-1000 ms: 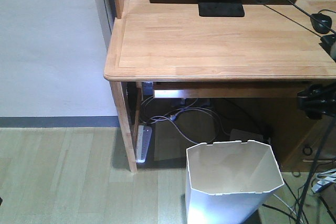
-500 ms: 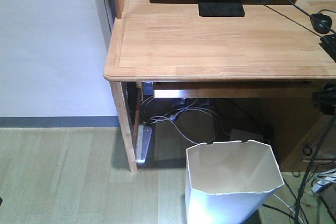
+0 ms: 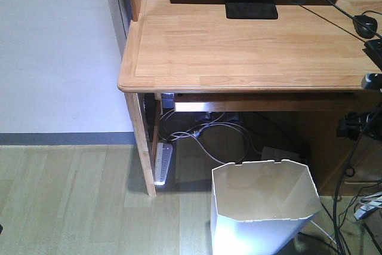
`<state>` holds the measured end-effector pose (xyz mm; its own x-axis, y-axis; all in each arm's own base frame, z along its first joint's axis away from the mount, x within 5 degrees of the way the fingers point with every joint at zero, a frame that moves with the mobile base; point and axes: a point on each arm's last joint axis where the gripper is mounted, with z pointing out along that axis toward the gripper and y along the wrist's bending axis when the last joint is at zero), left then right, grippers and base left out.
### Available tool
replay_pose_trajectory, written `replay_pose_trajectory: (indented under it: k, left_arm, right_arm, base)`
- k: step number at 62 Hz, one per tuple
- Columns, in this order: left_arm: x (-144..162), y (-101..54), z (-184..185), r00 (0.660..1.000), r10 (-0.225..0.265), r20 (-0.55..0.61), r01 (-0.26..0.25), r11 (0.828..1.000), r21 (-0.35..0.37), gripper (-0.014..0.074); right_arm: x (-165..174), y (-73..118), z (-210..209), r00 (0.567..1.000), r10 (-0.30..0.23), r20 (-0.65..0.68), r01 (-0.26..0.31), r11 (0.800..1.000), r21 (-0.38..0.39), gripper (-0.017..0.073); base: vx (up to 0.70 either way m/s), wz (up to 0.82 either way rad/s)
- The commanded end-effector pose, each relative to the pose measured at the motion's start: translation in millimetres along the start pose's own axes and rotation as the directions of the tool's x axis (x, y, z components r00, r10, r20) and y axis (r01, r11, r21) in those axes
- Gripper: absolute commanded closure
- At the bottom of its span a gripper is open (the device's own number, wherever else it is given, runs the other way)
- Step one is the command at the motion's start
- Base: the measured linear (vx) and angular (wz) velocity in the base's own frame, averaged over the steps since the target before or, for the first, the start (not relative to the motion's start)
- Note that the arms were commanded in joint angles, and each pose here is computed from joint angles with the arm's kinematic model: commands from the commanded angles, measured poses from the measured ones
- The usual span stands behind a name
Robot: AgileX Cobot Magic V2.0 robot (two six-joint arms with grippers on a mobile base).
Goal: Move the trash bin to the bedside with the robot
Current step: 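Lower the right gripper toward the rim of the white trash bin, then close the right gripper on the bin's rim farthest from the desk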
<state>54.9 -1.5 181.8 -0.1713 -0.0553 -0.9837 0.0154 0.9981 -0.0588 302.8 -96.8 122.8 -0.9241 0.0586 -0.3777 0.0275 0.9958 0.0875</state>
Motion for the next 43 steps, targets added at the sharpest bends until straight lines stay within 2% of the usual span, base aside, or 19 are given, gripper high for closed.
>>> replay_pose_trajectory:
  k: [1, 9, 15, 25, 34, 43]
  left_arm:
    - [2, -0.2, 1, 0.998, -0.012, 0.055, 0.012, 1.0, 0.009, 0.0599]
    - [2, -0.2, 1, 0.998, -0.012, 0.055, 0.012, 1.0, 0.009, 0.0599]
    - [2, -0.2, 1, 0.998, -0.012, 0.055, 0.012, 1.0, 0.009, 0.0599]
    - [2, -0.2, 1, 0.998, -0.012, 0.055, 0.012, 1.0, 0.009, 0.0599]
    - [2, -0.2, 1, 0.998, -0.012, 0.055, 0.012, 1.0, 0.009, 0.0599]
    - [2, -0.2, 1, 0.998, -0.012, 0.055, 0.012, 1.0, 0.009, 0.0599]
  right_arm:
    - [-9, -12.2, 9, 0.996, -0.063, 0.06, 0.058, 0.995, 0.084, -0.0013]
    - [6, -17.9, 45, 0.994, -0.101, -0.029, 0.103, 0.992, 0.077, -0.0013]
    - [17, -21.6, 72, 0.992, -0.088, -0.088, 0.094, 0.994, 0.063, -0.0013]
    - [21, -24.9, 113, 0.982, -0.075, -0.173, 0.075, 0.997, -0.006, -0.0013]
    - [14, -29.4, 143, 0.98, -0.055, -0.19, 0.05, 0.998, -0.032, -0.0013]
    - [8, -30.3, 172, 0.98, -0.069, -0.185, 0.065, 0.997, -0.027, -0.0013]
  base:
    - [0.0, 0.0]
    - [0.0, 0.0]
    - [0.0, 0.0]
    - [0.0, 0.0]
    - [0.0, 0.0]
    - [0.0, 0.0]
